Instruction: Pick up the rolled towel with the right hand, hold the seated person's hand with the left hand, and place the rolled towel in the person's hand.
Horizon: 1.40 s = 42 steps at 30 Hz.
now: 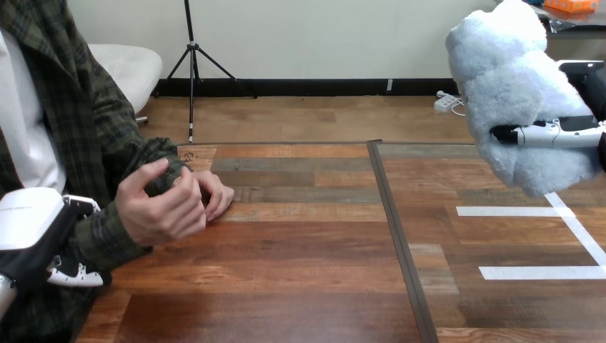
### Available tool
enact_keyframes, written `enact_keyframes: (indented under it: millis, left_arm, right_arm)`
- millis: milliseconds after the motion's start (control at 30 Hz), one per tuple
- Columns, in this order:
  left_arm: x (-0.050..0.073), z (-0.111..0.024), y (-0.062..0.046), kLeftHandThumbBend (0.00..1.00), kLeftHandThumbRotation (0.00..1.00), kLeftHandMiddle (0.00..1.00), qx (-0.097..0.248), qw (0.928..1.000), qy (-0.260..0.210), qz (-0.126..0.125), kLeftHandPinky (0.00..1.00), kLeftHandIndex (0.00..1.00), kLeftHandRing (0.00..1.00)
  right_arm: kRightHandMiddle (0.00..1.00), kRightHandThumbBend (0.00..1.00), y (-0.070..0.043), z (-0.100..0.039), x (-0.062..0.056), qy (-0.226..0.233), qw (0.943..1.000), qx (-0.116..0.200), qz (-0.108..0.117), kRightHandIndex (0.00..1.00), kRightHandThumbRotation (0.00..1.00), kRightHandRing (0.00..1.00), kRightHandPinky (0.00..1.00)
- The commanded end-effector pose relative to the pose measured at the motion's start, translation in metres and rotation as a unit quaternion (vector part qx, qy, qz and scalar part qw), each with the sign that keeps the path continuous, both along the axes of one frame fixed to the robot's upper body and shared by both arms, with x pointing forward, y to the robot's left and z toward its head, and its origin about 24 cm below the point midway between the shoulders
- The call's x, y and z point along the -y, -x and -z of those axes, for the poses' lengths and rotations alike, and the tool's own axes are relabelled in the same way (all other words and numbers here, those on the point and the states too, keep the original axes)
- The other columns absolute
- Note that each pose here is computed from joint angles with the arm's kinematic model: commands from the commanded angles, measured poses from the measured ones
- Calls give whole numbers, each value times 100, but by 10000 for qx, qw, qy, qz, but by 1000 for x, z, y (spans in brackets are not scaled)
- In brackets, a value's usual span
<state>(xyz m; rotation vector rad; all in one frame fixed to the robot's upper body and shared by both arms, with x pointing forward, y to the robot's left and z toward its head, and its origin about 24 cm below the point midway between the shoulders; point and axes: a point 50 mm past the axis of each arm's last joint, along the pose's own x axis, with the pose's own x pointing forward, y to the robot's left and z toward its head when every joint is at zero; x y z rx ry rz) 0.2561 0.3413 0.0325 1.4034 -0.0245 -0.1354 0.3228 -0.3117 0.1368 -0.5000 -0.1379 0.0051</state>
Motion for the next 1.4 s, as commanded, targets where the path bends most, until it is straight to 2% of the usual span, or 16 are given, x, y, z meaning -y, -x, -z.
enact_keyframes:
  millis: [0, 533, 833, 1233, 1367]
  left_arm:
    - [14, -6, -15, 84, 11, 46, 286, 9994, 136, 141, 36, 48, 40]
    - [17, -4, -15, 82, 8, 41, 413, 9986, 309, 110, 27, 45, 34]
    - [22, -5, -13, 83, 8, 38, 533, 9969, 522, 254, 23, 43, 30]
    - [27, -7, -14, 83, 10, 38, 656, 9943, 762, 360, 20, 43, 27]
    - [30, -8, -16, 83, 10, 39, 698, 9935, 801, 419, 20, 44, 28]
  right_arm:
    - [10, 61, -5, -33, -6, -62, 9975, 691, -110, 10, 0, 5, 2]
    - [10, 61, -6, -32, -7, -31, 9977, 663, -108, 10, 0, 5, 2]
    - [10, 62, -7, -29, -9, -44, 9982, 585, -83, 11, 0, 6, 2]
    - [11, 61, -9, -24, -19, -81, 9986, 485, -200, 11, 0, 6, 2]
    - [11, 61, -10, -22, -24, 46, 9987, 450, -233, 11, 0, 6, 3]
